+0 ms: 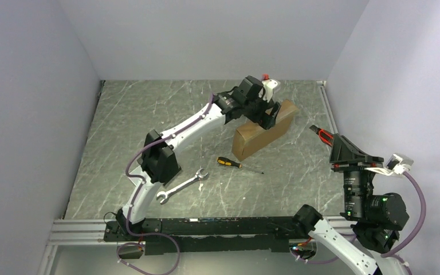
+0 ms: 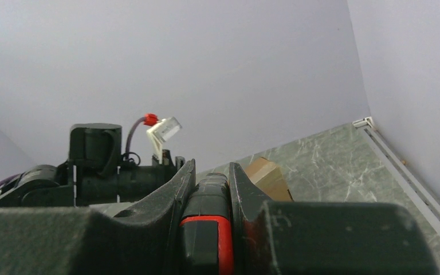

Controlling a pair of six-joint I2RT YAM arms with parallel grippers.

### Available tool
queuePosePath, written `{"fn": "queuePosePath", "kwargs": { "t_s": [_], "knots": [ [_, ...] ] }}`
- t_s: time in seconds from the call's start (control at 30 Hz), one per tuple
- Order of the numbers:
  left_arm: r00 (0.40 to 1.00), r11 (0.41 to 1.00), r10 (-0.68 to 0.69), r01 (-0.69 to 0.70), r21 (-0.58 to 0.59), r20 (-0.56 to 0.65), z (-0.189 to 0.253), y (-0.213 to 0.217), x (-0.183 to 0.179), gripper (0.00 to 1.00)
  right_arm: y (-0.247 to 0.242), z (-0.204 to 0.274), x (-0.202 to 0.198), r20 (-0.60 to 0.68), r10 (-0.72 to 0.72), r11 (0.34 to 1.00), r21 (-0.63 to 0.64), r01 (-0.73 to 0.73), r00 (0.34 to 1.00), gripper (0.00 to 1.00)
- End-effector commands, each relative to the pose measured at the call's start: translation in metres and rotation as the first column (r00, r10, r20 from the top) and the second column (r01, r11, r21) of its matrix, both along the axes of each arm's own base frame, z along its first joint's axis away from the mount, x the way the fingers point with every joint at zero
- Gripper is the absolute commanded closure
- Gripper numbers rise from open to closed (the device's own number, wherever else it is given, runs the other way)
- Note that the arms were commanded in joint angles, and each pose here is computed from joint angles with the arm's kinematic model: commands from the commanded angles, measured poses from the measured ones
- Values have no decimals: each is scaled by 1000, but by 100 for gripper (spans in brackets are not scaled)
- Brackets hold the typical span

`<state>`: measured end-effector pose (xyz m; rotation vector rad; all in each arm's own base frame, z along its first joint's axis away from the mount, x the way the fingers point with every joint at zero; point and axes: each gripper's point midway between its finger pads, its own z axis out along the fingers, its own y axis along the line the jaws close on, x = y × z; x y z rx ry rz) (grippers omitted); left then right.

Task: Unpack the express box

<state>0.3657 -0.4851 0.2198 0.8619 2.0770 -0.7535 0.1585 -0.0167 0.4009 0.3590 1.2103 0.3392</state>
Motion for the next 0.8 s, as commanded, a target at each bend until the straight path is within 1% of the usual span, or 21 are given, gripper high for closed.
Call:
{"fn": "queuePosePath", "kwargs": {
  "t_s": [0.0, 0.13, 0.3, 0.5, 0.57, 0.67, 0.77],
  "knots": [
    [982, 996, -54, 66, -61, 181, 46, -25, -4, 1, 3, 12, -8, 52, 51, 999, -12, -50, 997, 100],
    [974, 997, -60, 71, -42, 219, 35, -36, -1, 1, 6, 17, -13, 78, 83, 996, -33, -81, 993, 100],
    [967, 996, -73, 81, -23, 245, 25, -45, 4, 5, 10, 20, -13, 78, 103, 994, -56, -98, 992, 100],
    [960, 998, -55, 57, -2, 273, 15, -47, 14, 9, 3, 19, -15, 74, 78, 996, -38, -76, 994, 100],
    [951, 998, -68, 61, 30, 303, 10, -46, 18, 10, -1, 19, -16, 67, 66, 997, -31, -64, 996, 99],
    [945, 996, -75, 58, 61, 318, 2, -43, 21, 11, -3, 17, -16, 57, 56, 998, -25, -54, 997, 100],
    [942, 997, -69, 50, 64, 329, 7, -40, 21, 11, -5, 15, -16, 52, 47, 999, -18, -46, 998, 100]
  ]
}}
